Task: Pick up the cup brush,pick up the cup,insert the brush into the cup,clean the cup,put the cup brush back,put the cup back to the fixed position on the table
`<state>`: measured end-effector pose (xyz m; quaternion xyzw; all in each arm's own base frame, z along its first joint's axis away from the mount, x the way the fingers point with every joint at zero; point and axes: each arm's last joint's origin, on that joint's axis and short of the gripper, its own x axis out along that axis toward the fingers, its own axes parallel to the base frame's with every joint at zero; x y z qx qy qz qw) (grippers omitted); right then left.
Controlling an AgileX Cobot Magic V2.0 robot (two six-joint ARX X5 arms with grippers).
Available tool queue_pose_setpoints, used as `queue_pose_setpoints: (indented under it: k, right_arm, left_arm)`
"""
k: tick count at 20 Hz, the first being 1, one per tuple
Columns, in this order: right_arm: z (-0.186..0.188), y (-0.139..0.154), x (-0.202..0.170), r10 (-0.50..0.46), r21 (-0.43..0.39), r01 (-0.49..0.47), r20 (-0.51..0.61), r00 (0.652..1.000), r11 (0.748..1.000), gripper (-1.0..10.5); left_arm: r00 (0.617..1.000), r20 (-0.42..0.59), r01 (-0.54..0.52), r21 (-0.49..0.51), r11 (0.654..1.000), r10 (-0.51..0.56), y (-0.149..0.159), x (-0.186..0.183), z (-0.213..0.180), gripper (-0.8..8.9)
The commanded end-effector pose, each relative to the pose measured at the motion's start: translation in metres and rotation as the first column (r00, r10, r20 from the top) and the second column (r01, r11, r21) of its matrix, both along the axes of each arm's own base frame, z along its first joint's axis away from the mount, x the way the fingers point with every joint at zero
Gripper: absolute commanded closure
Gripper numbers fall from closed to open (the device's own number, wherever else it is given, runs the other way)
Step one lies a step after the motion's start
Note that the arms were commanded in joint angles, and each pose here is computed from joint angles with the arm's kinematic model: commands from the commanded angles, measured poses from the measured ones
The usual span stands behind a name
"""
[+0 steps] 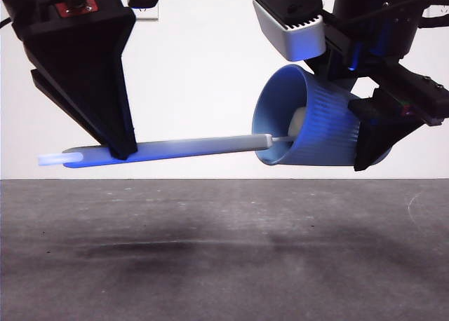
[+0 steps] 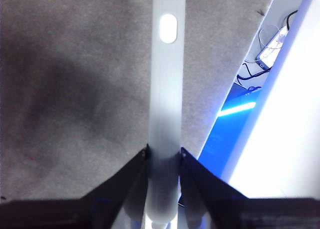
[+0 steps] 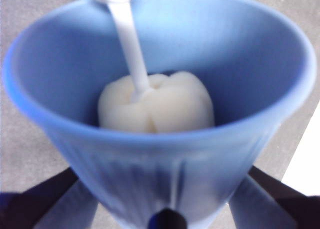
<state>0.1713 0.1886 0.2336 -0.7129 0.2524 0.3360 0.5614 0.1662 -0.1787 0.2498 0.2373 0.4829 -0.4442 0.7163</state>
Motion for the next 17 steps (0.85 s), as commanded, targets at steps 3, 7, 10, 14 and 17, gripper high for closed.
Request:
queue_pose_setpoints:
  k: [3, 7, 10, 14, 17]
  right_arm:
    - [-0.001, 0.002, 0.001, -0.017, 0.023, 0.017, -0.005, 1.000, 1.000, 9.6]
    - [-0.001, 0.002, 0.001, -0.027, 0.013, 0.027, 0.008, 1.000, 1.000, 9.6]
    - [-0.001, 0.002, 0.001, -0.040, 0.024, 0.040, 0.007, 0.999, 0.999, 9.6]
    - [-0.001, 0.002, 0.001, -0.062, 0.043, 0.062, 0.006, 0.998, 0.997, 9.6]
    - [-0.001, 0.002, 0.001, -0.077, 0.057, 0.077, 0.006, 0.997, 0.995, 9.6]
  left_arm:
    - [0.999, -0.016, -0.036, 0.061, 0.997, 0.037, 0.005, -0.002, -0.001, 8.22]
    - [0.997, 0.003, -0.078, 0.174, 0.982, 0.078, 0.020, -0.010, 0.003, 8.22]
    - [0.991, 0.003, -0.130, 0.167, 0.977, 0.132, 0.035, -0.014, 0.013, 8.22]
    - [0.978, 0.043, -0.211, 0.227, 0.951, 0.206, 0.062, -0.024, 0.026, 8.22]
    - [0.970, 0.047, -0.245, 0.227, 0.943, 0.240, 0.080, -0.036, 0.036, 8.22]
